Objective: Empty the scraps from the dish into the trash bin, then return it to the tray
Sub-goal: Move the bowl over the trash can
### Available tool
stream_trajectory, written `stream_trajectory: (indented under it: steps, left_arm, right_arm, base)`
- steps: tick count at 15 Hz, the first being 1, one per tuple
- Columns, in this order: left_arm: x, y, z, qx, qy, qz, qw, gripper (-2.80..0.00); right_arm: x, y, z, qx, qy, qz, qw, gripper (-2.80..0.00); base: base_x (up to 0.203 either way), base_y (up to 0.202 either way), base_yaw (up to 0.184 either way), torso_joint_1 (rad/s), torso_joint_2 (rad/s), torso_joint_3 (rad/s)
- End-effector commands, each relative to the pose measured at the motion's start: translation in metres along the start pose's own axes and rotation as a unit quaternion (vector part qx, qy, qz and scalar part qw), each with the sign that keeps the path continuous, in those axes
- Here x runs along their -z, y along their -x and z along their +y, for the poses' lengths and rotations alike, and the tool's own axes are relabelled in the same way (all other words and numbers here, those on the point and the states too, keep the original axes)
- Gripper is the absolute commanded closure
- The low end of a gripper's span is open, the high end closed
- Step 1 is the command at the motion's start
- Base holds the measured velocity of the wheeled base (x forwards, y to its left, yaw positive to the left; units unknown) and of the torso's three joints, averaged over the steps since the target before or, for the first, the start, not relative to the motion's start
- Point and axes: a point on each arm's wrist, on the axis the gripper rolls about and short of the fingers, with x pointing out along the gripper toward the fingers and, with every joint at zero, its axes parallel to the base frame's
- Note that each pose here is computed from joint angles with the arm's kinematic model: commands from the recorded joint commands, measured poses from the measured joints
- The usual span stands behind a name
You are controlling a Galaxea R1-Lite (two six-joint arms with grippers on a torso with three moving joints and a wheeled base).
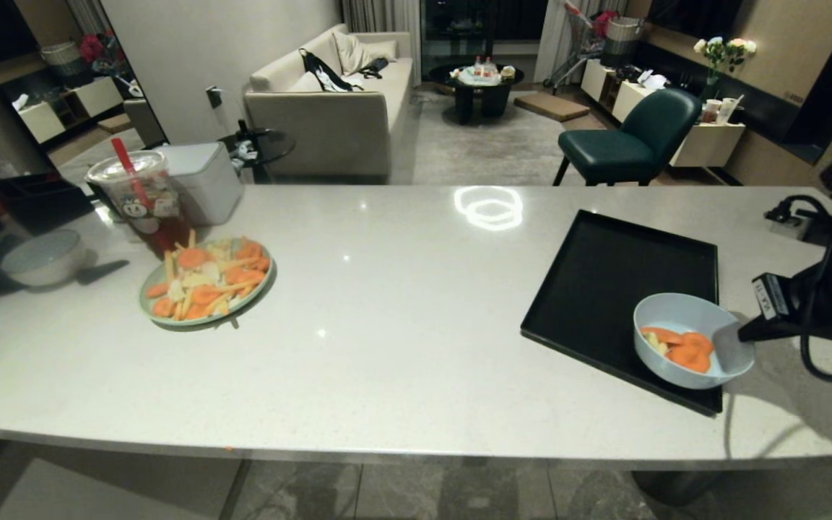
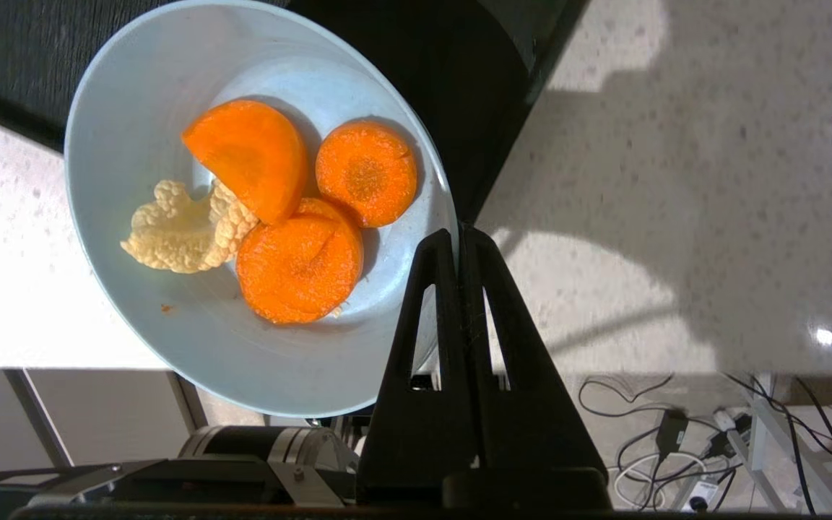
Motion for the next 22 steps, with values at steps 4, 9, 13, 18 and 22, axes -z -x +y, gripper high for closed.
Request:
stream_trajectory:
  steps: [4, 9, 13, 18, 22]
  left_arm:
    - [0.000, 0.000, 0.000, 0.000, 0.000, 0.000, 1.0000, 0.00]
    - [0.000, 0.000, 0.000, 0.000, 0.000, 0.000, 1.0000, 0.00]
    - [0.000, 0.000, 0.000, 0.000, 0.000, 0.000, 1.0000, 0.00]
    - [0.000, 0.000, 0.000, 0.000, 0.000, 0.000, 1.0000, 0.00]
    - [0.000, 0.000, 0.000, 0.000, 0.000, 0.000, 1.0000, 0.00]
  right_arm:
    - [0.038, 0.035, 0.000, -0.004, 0.006, -0.022, 1.000, 0.00]
    - [0.090, 0.063, 0.004, -0.019, 0.028, -0.040, 0.999, 0.00]
    - [0.135, 0.065, -0.002, -0.019, 0.034, -0.030, 0.999, 0.00]
    - [0.185, 0.069, -0.011, -0.018, 0.034, -0.039, 0.998, 0.00]
    - [0.210, 0.064, -0.017, -0.006, 0.033, -0.033, 0.999, 0.00]
  base:
    - [0.000, 0.000, 0.000, 0.000, 0.00, 0.000]
    - [0.000, 0.000, 0.000, 0.000, 0.00, 0.000]
    - [0.000, 0.000, 0.000, 0.000, 0.00, 0.000]
    - [0.000, 0.000, 0.000, 0.000, 0.00, 0.000]
    - [0.000, 0.000, 0.000, 0.000, 0.00, 0.000]
